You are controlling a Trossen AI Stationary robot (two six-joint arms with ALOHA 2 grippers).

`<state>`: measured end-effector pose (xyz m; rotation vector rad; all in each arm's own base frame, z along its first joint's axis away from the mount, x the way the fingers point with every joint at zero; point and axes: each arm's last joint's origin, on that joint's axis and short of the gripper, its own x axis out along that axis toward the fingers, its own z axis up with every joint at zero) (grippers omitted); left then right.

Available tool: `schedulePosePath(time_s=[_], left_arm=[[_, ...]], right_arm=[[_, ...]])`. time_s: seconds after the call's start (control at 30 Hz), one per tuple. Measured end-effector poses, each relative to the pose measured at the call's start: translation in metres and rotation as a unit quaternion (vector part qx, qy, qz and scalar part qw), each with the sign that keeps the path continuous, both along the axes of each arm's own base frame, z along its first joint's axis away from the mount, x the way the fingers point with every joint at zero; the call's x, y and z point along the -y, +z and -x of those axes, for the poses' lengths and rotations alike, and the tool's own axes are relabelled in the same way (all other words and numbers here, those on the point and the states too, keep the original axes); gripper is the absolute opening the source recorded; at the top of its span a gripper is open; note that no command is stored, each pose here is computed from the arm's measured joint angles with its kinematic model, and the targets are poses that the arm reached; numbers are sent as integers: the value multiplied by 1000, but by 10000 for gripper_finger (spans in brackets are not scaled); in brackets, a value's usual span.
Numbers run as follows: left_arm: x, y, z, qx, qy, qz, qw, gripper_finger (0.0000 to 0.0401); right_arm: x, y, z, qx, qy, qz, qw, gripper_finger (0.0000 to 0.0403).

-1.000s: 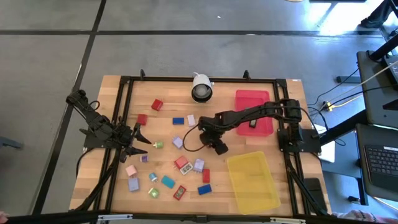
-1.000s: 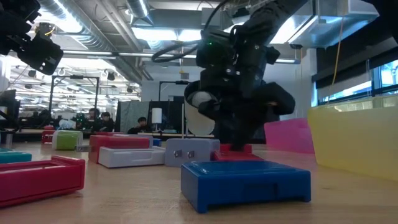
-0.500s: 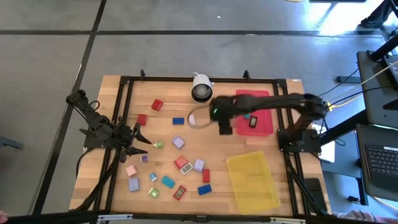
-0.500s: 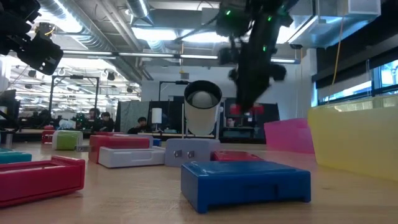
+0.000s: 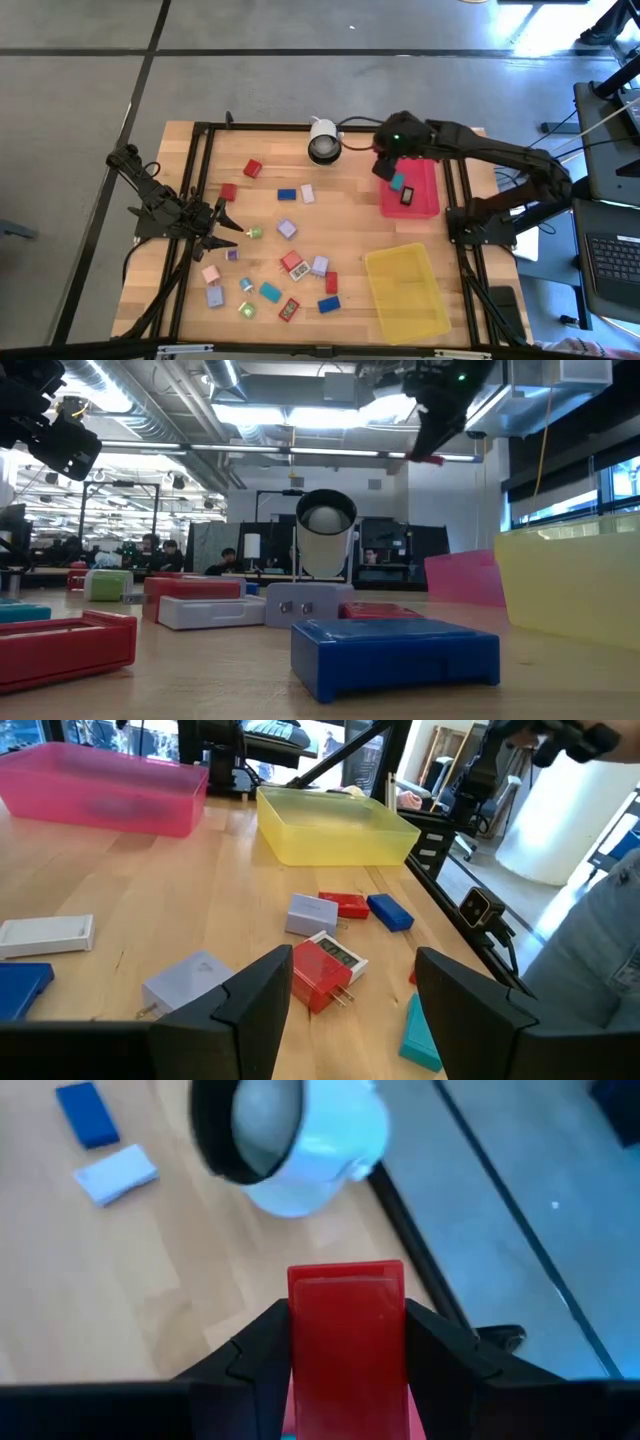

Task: Pick & Place Office items
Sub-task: Put the top red digital timer into the pink bin

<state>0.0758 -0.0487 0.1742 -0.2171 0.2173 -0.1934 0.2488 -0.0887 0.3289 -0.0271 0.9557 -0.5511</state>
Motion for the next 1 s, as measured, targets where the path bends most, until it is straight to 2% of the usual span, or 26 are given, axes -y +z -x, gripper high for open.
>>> schedulePosePath(time_s=[0.17,0.4,0.6,0.73,0.87,1.0], left_arm=[[0,0,0,0,0,0,1000,209],[0,0,0,0,0,0,1000,208],[0,0,0,0,0,0,1000,208],[0,0,0,0,0,0,1000,209],[0,0,0,0,0,0,1000,209],[0,0,0,0,0,0,1000,208]], right_arm=[[1,-17,28,-1,-39,-15,999,162],[0,-59,64,29,-153,-68,985,162],[-3,-101,78,46,-276,-98,955,162],[-5,-128,84,68,-337,-127,930,162],[-8,-148,90,85,-385,-147,907,162],[-10,-160,96,84,-415,-157,892,162]])
